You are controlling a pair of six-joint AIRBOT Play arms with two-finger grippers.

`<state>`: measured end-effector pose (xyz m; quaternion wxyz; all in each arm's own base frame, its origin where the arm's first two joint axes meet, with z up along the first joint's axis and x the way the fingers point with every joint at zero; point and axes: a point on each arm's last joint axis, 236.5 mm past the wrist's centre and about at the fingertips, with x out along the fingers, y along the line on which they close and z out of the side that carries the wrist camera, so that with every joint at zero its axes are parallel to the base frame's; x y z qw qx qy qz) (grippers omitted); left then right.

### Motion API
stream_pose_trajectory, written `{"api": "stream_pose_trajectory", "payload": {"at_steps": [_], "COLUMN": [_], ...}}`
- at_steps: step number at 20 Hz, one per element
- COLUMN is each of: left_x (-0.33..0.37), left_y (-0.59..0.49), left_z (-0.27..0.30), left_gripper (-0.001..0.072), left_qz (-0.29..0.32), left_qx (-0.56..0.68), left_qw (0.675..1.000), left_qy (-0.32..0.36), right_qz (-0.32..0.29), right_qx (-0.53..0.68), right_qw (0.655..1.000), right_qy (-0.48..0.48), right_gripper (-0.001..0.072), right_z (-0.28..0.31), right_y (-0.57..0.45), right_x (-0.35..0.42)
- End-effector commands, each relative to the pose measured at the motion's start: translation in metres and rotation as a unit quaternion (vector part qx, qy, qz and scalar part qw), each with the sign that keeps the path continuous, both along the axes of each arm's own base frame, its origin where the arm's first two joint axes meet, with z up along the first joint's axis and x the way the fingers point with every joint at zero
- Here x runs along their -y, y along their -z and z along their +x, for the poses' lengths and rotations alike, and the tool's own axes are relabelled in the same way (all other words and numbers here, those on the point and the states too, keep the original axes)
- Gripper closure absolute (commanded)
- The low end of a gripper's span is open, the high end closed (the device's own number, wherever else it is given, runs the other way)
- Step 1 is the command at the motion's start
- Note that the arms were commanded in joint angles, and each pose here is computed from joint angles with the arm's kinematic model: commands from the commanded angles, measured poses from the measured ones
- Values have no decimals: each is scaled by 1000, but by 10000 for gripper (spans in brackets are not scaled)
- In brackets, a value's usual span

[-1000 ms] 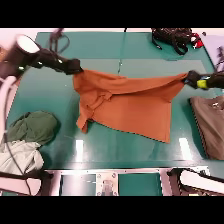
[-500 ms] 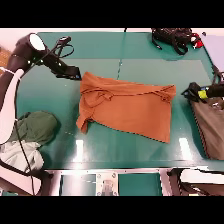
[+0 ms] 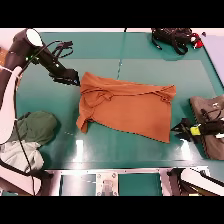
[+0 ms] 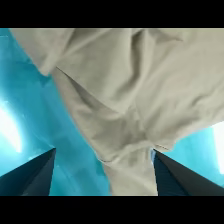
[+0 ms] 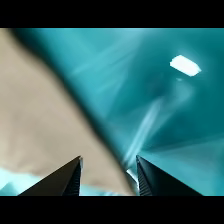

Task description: Fold the shirts.

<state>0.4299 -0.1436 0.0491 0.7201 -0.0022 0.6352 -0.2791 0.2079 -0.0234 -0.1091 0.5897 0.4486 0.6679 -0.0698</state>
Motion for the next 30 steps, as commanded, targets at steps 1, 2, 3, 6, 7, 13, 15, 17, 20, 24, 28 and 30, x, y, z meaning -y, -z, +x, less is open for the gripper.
{"api": "stream_pose_trajectory", "payload": {"at_steps": [1,2,3,6,7,13,15,17,20,24,28,30], "left_x": [3,3,3,2,2,25,53,92,133,129,120,113], "left_y": [-4,-6,-8,-17,-20,-12,18,45,76,101,109,108], "left_z": [-9,-10,-10,-17,-20,-75,-108,-137,-154,-165,-155,-138], "left_gripper": [38,38,38,38,39,39,39,39,39,38,59,382], "left_qz": [-8,-8,-8,-8,-8,39,74,91,139,202,230,252], "left_qx": [-8,-5,-4,0,3,-11,-34,-30,20,9,20,51], "left_qw": [1000,1000,1000,1000,1000,997,989,981,967,950,944,939], "left_qy": [8,8,8,9,9,64,119,168,213,236,237,229], "right_qz": [19,22,25,7,-23,-103,-103,-96,-86,-90,-93,-94], "right_qx": [-10,-7,-1,33,43,104,107,99,91,91,90,90], "right_qw": [1000,1000,1000,999,999,989,989,990,992,992,991,991], "right_qy": [-2,-6,-7,-29,-24,25,8,1,3,8,12,13], "right_gripper": [305,322,407,698,699,699,699,699,699,699,699,699], "right_z": [-18,-15,-10,10,22,78,81,81,81,83,85,85], "right_y": [20,20,20,13,9,-29,-25,-18,-11,-7,-3,-2], "right_x": [-28,-33,-38,-31,-11,54,49,43,41,44,46,47]}}
